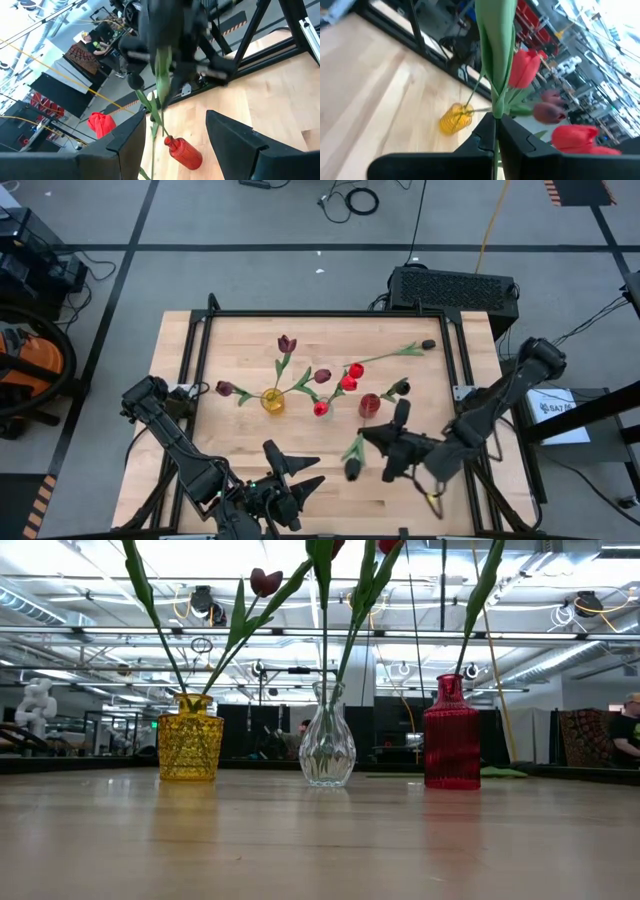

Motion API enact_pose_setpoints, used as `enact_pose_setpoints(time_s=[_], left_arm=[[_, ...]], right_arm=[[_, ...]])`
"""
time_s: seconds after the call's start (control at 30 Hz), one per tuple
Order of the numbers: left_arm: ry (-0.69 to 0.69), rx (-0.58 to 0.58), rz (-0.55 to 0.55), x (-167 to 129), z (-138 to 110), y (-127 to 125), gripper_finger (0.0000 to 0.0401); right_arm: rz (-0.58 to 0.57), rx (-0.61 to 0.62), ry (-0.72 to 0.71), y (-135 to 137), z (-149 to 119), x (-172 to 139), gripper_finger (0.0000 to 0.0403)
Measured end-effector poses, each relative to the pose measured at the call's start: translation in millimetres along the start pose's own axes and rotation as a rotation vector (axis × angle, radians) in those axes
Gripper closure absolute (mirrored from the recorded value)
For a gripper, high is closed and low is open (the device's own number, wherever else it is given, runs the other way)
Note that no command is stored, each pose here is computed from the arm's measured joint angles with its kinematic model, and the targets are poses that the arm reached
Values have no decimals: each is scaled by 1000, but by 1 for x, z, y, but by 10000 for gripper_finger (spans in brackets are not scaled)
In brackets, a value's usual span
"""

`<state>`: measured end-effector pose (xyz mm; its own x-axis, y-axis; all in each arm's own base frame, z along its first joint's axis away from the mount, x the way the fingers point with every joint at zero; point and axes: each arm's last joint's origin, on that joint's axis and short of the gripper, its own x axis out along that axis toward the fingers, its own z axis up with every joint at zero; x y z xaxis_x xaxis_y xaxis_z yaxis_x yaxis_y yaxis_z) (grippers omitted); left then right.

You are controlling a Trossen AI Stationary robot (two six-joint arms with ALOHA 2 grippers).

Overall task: Sort flowers into vase by color
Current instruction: Put the bottom black tulip into the red vase

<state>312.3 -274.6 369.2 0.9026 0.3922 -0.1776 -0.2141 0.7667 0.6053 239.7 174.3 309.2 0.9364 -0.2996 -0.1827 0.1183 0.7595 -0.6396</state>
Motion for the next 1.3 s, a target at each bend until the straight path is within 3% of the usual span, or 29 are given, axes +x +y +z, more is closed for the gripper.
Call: enact_pose_setpoints(time_s=[0.23, 1.3], left_arm=[[-1, 0, -1, 0, 0, 0, 187], [1, -3, -2, 0, 0, 0, 187]], right_arm=[[-131, -21, 111, 16, -12, 20, 401], [-200, 186, 182, 7, -26, 34, 401]])
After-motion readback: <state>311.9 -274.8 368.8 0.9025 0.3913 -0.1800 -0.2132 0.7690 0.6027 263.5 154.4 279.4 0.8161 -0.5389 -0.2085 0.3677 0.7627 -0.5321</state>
